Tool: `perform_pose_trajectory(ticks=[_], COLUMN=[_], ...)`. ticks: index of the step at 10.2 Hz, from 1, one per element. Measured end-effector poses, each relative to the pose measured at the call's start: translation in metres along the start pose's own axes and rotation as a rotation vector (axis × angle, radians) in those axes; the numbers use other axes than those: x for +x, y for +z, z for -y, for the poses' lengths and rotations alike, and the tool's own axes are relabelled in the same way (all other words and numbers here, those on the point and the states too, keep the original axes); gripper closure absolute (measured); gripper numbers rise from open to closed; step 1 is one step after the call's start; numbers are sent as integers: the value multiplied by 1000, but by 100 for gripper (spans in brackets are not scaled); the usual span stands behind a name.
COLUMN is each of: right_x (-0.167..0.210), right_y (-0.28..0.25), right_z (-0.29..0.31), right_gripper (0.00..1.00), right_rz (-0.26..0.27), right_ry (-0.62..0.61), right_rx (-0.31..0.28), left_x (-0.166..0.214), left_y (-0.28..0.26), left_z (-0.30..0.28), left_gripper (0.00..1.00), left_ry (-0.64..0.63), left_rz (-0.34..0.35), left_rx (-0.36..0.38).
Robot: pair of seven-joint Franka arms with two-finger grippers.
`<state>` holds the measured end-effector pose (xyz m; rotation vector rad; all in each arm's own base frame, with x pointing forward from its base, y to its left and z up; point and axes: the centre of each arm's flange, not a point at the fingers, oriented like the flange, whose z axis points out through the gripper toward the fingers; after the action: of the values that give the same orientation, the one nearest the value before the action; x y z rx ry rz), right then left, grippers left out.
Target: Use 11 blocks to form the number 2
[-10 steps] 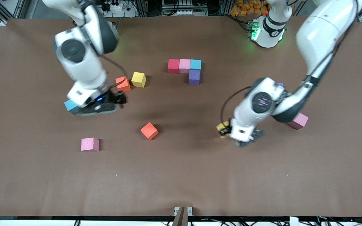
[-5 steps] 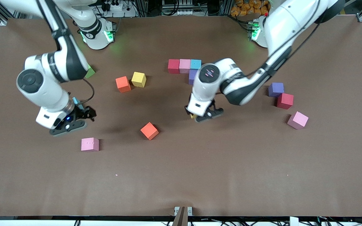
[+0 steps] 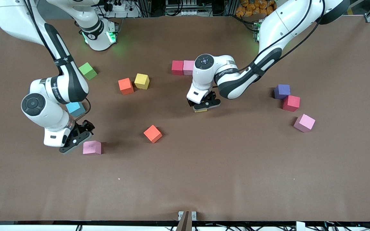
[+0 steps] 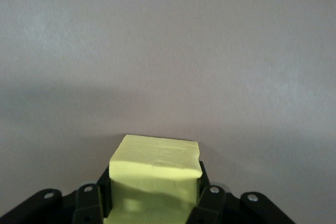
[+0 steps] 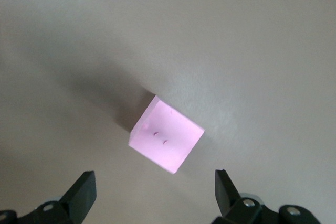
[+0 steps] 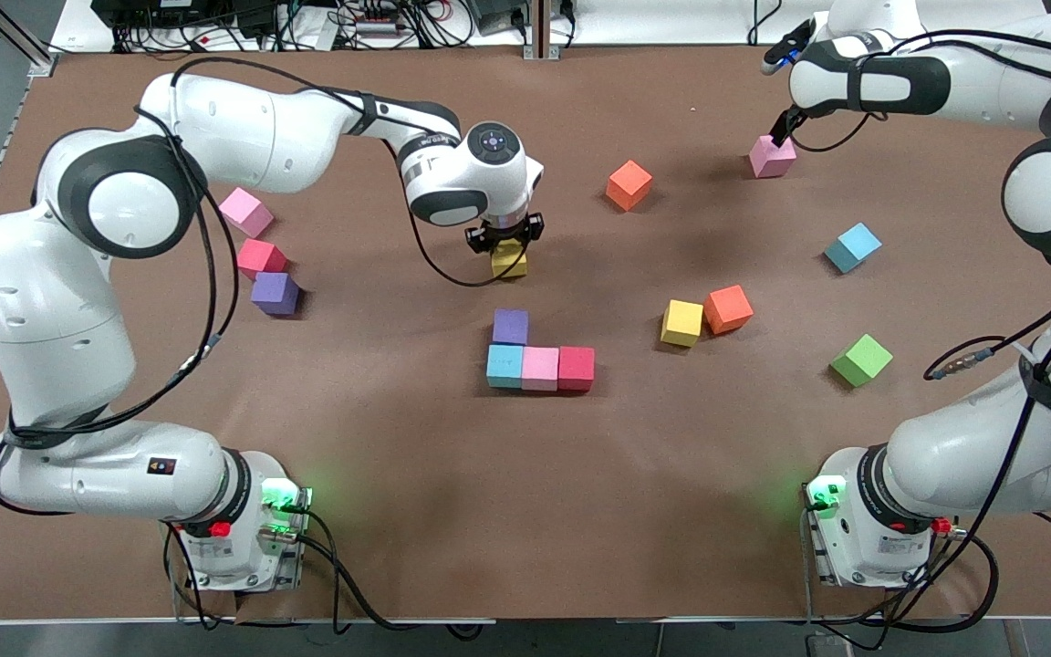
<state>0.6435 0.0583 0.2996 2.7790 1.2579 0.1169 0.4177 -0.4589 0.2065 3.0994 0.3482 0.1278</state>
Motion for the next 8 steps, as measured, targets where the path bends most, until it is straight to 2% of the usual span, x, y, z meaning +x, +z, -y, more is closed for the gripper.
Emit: perform_pose_trajectory(ticks=[3,4,8], right_x=[9,5,0], right_y=[22,42,75], right_z=[-19,-22,-22], right_gripper=[0,0,0], right_rz=[-52,-50,-38], right_ry=[-451,-517,-595], right_rx=[-50,-40,-3], left_x=[-40,-43,-45], left_y=[-8,-10,-9], left_z=[4,9,15], left_gripper=[40,40,40], left_ry=[69,76,103], left_rz=[25,21,7], left_rx=[-22,-22,-17])
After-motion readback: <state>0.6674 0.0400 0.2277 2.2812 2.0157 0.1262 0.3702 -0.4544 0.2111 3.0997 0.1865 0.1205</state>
